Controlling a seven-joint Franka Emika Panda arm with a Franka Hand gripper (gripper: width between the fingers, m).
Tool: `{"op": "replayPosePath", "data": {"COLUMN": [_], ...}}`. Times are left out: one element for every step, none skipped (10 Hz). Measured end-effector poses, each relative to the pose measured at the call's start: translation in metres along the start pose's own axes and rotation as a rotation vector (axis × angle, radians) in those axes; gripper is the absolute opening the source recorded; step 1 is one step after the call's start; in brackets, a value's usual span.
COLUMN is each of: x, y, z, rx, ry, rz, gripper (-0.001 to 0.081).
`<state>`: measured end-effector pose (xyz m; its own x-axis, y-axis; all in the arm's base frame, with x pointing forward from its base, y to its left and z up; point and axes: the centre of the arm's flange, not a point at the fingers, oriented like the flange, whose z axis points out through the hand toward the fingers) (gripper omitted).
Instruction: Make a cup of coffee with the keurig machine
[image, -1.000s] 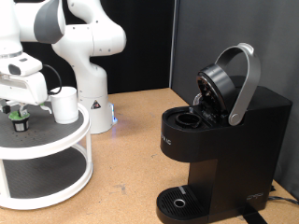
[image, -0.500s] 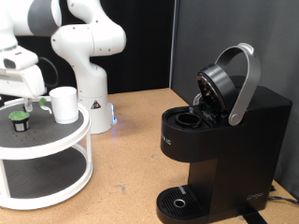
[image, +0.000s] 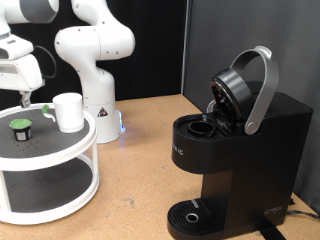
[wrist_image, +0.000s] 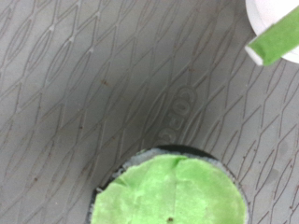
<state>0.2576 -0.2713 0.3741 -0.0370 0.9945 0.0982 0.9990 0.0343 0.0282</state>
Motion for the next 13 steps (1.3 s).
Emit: {"op": "replayPosePath", "data": {"x": [0.001,0.003,0.004,0.005,0.005,0.005,0.004,0.004,0.005,0.007,0.010,0.013,0.016], "y": [0.003,0.006,0.009,0.012,0.016,0.018,0.019,0.021,0.023,0.024,0.026,0.026,0.026], "z": [0.001,0.003,0.006,0.008,0.011,0.014,0.016,0.019,0.023,0.027,0.032,0.036,0.040], "rx": [0.010,0.022,0.036,0.040,0.040,0.042,0.044,0.043,0.041,0.039,0.034,0.032,0.031], "ry": [-0.003,-0.006,-0.014,-0.027,-0.038,-0.045,-0.050,-0.054,-0.058,-0.060,-0.061,-0.060,-0.061], "rz": [0.003,0.009,0.036,0.077,0.104,0.116,0.120,0.118,0.113,0.102,0.086,0.074,0.064], "gripper": [0.0803,0.0803,0.0803,0.0803,0.0803,0.0803,0.0803,0.0803,0.0803,0.0803,0.0803,0.0803,0.0803]}}
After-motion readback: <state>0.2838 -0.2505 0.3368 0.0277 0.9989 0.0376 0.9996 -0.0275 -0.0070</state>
